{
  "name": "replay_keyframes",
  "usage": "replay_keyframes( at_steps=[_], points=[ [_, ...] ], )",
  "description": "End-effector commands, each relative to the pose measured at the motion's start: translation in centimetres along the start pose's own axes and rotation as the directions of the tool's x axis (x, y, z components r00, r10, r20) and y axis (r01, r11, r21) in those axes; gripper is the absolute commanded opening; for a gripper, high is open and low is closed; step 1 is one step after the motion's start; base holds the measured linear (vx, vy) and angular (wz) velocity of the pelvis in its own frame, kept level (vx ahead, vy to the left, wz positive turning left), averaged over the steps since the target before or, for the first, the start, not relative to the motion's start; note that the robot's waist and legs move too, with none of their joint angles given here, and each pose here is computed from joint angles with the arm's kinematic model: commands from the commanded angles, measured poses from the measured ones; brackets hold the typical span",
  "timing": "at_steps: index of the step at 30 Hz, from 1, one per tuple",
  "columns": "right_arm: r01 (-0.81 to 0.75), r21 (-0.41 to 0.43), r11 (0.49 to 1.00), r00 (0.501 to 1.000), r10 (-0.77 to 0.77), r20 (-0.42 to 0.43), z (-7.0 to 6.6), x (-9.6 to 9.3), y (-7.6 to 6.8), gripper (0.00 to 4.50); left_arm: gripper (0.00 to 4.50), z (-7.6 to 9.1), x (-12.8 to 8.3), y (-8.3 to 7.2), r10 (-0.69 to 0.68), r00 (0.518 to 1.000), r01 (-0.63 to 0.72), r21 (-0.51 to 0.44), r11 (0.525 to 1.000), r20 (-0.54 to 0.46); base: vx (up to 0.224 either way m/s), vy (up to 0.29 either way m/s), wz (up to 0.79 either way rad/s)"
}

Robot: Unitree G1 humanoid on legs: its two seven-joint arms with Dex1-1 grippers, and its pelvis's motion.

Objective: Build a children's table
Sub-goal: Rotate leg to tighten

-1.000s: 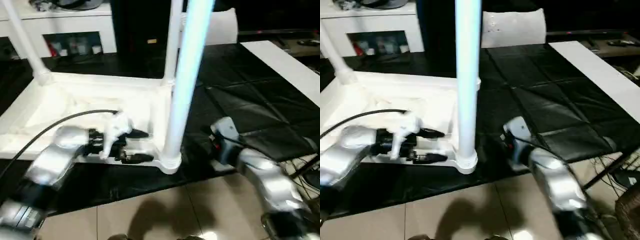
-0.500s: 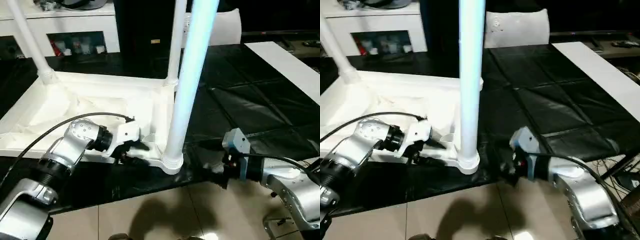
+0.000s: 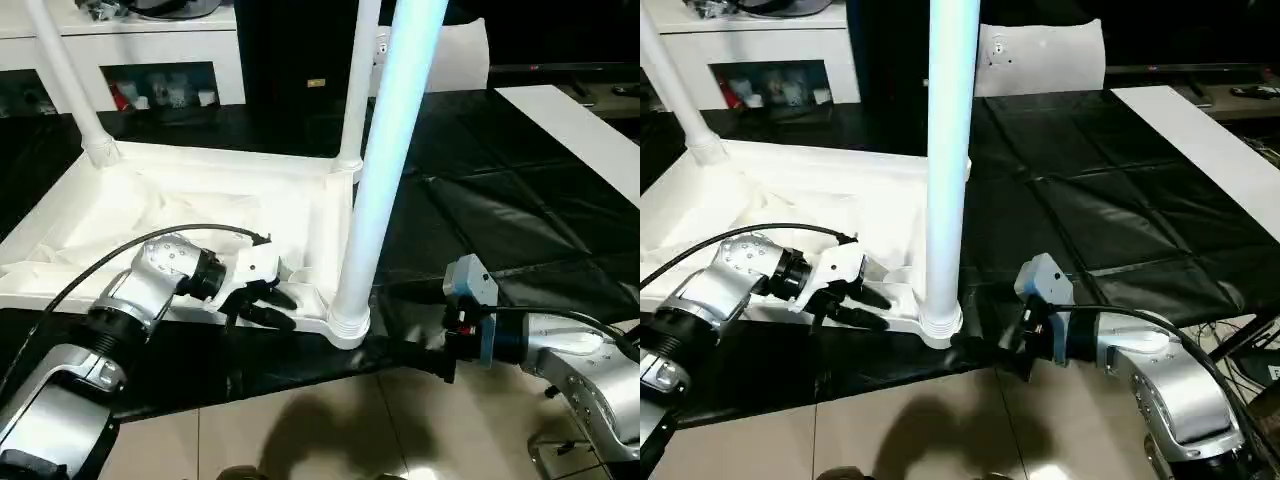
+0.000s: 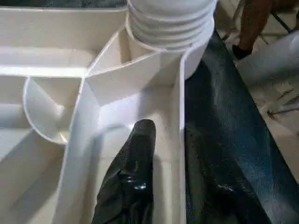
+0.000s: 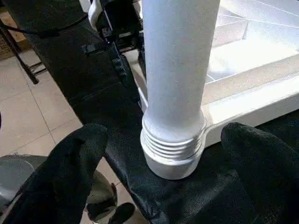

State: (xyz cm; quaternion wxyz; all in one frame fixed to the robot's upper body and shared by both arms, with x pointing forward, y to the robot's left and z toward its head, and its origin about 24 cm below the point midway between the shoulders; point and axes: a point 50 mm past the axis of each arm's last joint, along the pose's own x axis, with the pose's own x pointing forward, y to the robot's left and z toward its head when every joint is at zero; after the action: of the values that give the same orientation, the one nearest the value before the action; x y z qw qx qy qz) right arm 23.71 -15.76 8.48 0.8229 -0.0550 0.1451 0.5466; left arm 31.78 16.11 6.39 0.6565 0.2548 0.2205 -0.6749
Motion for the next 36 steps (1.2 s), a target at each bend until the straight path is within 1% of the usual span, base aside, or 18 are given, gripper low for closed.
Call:
replay_keyframes(
  at_steps=[1, 3, 5, 6, 7, 8, 11, 13, 16, 18, 20, 21, 25, 26, 28, 34, 35, 36],
  points=[
    [-0.007, -0.023, 1.000, 1.000, 0.007, 0.008, 0.7, 0.4, 0.0, 4.50, 0.74, 0.4, -0.4, 0.4, 0.002, 1.000, -0.001, 0.023, 1.000, -0.020, 0.000, 0.000, 0.00],
    [-0.002, -0.023, 1.000, 1.000, 0.002, 0.008, 0.7, 0.4, -0.1, 4.50, 0.71, 0.3, -0.4, 0.4, 0.002, 1.000, -0.001, 0.021, 1.000, -0.022, 0.000, 0.000, 0.00],
    [0.012, -0.029, 0.999, 1.000, -0.012, 0.010, 0.8, 0.6, -0.3, 4.50, 0.43, 0.3, -0.4, 0.4, 0.004, 1.000, -0.004, 0.015, 1.000, -0.019, 0.000, 0.000, 0.00],
    [0.021, -0.031, 0.999, 1.000, -0.021, 0.015, 0.9, 0.8, -0.4, 4.50, 0.43, 0.2, -0.4, 0.3, 0.005, 1.000, -0.005, 0.013, 1.000, -0.019, 0.000, 0.000, 0.00],
    [0.027, -0.032, 0.999, 0.999, -0.027, 0.018, 0.9, 0.9, -0.5, 4.50, 0.29, 0.1, -0.4, 0.3, 0.005, 1.000, -0.004, 0.012, 1.000, -0.018, 0.000, 0.000, 0.00],
    [0.024, -0.050, 0.998, 1.000, -0.023, 0.008, 1.0, 1.5, -0.8, 4.50, 0.13, -0.2, -0.2, -0.1, -0.008, 1.000, 0.008, 0.007, 1.000, -0.024, 0.000, 0.000, 0.00],
    [0.010, -0.062, 0.998, 1.000, -0.010, 0.000, 1.1, 1.8, -0.9, 4.50, 0.05, -0.3, -0.1, -0.2, -0.015, 1.000, 0.015, 0.005, 1.000, -0.019, 0.000, 0.000, 0.00],
    [-0.006, -0.062, 0.998, 1.000, 0.006, 0.005, 1.2, 2.3, -1.3, 4.50, 0.05, 0.1, -0.1, -0.3, -0.026, 1.000, 0.025, 0.014, 1.000, 0.002, 0.000, 0.000, 0.00],
    [-0.068, -0.071, 0.995, 0.997, 0.069, 0.018, 1.4, 3.0, -1.8, 4.13, 0.00, 0.6, 0.0, -0.7, -0.069, 0.998, 0.068, 0.040, 0.997, 0.016, 0.000, 0.000, 0.00],
    [-0.106, -0.067, 0.992, 0.994, 0.108, 0.018, 1.5, 3.3, -1.9, 4.10, 0.00, 0.7, 0.1, -0.9, -0.086, 0.996, 0.085, 0.049, 0.995, 0.012, 0.000, 0.000, 0.00],
    [-0.167, -0.063, 0.984, 0.986, 0.168, 0.015, 1.6, 3.6, -1.9, 3.79, 0.00, 0.9, 0.2, -1.1, -0.111, 0.994, 0.111, 0.065, 0.992, 0.002, 0.000, 0.000, 0.00],
    [-0.185, -0.058, 0.981, 0.983, 0.186, 0.013, 1.6, 3.7, -1.9, 3.79, 0.00, 0.9, 0.3, -1.1, -0.114, 0.993, 0.114, 0.068, 0.991, 0.001, 0.000, 0.000, 0.00],
    [-0.248, -0.050, 0.968, 0.969, 0.248, -0.006, 1.5, 4.0, -1.8, 3.36, 0.00, 0.9, 0.3, -1.2, -0.120, 0.993, 0.120, 0.068, 0.990, 0.000, 0.000, 0.000, 0.00],
    [-0.252, -0.048, 0.967, 0.968, 0.252, -0.008, 1.5, 4.0, -1.8, 3.36, 0.00, 0.9, 0.3, -1.2, -0.121, 0.993, 0.120, 0.068, 0.990, 0.000, 0.000, 0.000, 0.00],
    [-0.281, -0.055, 0.958, 0.959, 0.279, -0.041, 1.2, 4.1, -2.1, 3.09, 0.00, 0.8, 0.2, -1.2, -0.115, 0.993, 0.115, 0.066, 0.991, -0.010, 0.000, 0.000, 0.00],
    [-0.317, -0.050, 0.947, 0.948, 0.314, -0.049, 1.3, 4.1, -2.2, 2.57, 0.00, 0.7, 0.0, -1.2, -0.098, 0.995, 0.098, 0.052, 0.994, -0.008, 0.000, 0.000, 0.00],
    [-0.317, -0.050, 0.947, 0.948, 0.314, -0.049, 1.3, 4.1, -2.2, 2.57, 0.00, 0.7, 0.0, -1.2, -0.098, 0.995, 0.098, 0.052, 0.994, -0.008, 0.000, 0.000, 0.00],
    [-0.320, -0.046, 0.946, 0.947, 0.318, -0.043, 1.3, 4.2, -2.3, 2.38, 0.00, 0.7, -0.1, -1.1, -0.090, 0.996, 0.089, 0.046, 0.995, -0.001, 0.000, 0.000, 0.00]
  ],
)
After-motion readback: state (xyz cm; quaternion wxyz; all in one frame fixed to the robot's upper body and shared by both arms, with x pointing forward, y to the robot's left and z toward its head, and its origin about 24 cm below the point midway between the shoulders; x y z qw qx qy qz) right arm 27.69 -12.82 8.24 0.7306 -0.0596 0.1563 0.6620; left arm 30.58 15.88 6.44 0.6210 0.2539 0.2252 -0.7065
